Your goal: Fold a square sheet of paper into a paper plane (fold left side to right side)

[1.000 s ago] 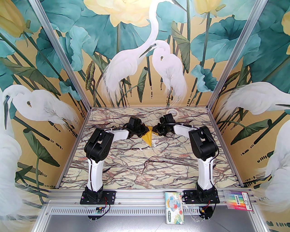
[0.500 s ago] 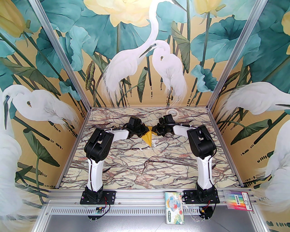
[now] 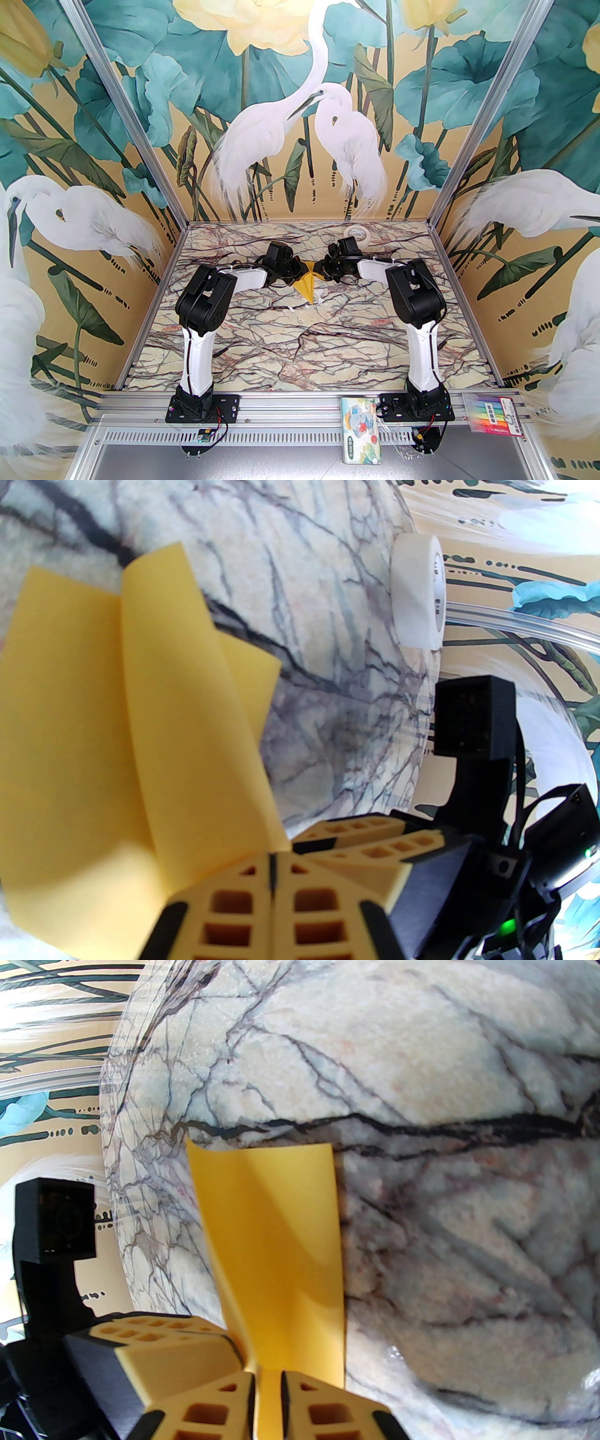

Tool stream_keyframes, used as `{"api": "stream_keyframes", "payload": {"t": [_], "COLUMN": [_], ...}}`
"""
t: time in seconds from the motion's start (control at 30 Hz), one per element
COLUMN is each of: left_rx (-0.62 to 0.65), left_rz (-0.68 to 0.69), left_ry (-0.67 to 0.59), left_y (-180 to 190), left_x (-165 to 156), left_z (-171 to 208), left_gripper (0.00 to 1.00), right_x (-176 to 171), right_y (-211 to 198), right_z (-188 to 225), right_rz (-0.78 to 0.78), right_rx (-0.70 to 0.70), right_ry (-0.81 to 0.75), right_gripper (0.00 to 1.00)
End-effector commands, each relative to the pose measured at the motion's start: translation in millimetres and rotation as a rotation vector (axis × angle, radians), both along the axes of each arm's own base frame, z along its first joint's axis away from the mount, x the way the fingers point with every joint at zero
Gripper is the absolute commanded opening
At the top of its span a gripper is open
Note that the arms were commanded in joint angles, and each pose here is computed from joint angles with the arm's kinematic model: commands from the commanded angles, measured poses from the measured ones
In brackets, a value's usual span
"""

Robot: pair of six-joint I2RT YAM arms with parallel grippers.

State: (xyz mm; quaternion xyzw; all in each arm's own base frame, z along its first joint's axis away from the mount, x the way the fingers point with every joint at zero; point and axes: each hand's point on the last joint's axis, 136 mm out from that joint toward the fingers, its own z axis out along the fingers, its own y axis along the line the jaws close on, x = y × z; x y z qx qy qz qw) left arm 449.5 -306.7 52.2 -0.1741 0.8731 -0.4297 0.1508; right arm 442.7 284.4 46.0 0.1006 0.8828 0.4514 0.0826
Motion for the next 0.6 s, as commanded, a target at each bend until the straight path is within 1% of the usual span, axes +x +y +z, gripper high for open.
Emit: {"api": "stream_keyframes", "payload": {"t": [0.0,0.27,0.4,0.43,0.47,0.57], "left_rx": [-0.002,-0.004,-0.004,-0.004,-0.003,0.001], "left_rz": [-0.016,-0.016,-0.017,-0.019,-0.018,-0.018], "left_ry": [-0.005,-0.004,-0.007,-0.007,-0.007,-0.013], "left_y": [-5.6,-5.8,-5.5,-6.0,-5.6,-5.0], "left_x": [3.6,3.7,4.1,3.6,3.5,3.5], "left_z": [0.4,0.5,1.4,1.7,1.2,4.4], "left_gripper": [0.0,0.0,0.0,0.0,0.0,0.0], "right_x": [5.4,5.1,5.9,6.0,6.0,5.7], "right_y": [5.8,8.5,8.4,8.1,7.8,6.6], "right_z": [0.5,-2.0,-2.5,-3.1,-3.1,-5.0], "right_rz": [0.009,0.015,0.012,0.012,0.01,0.01], "right_rx": [0.02,0.024,0.023,0.021,0.019,0.01], "right_ry": [-0.005,0.0,0.0,0.0,0.0,0.0], "right_gripper": [0.17,0.16,0.09,0.04,0.02,0.0]}}
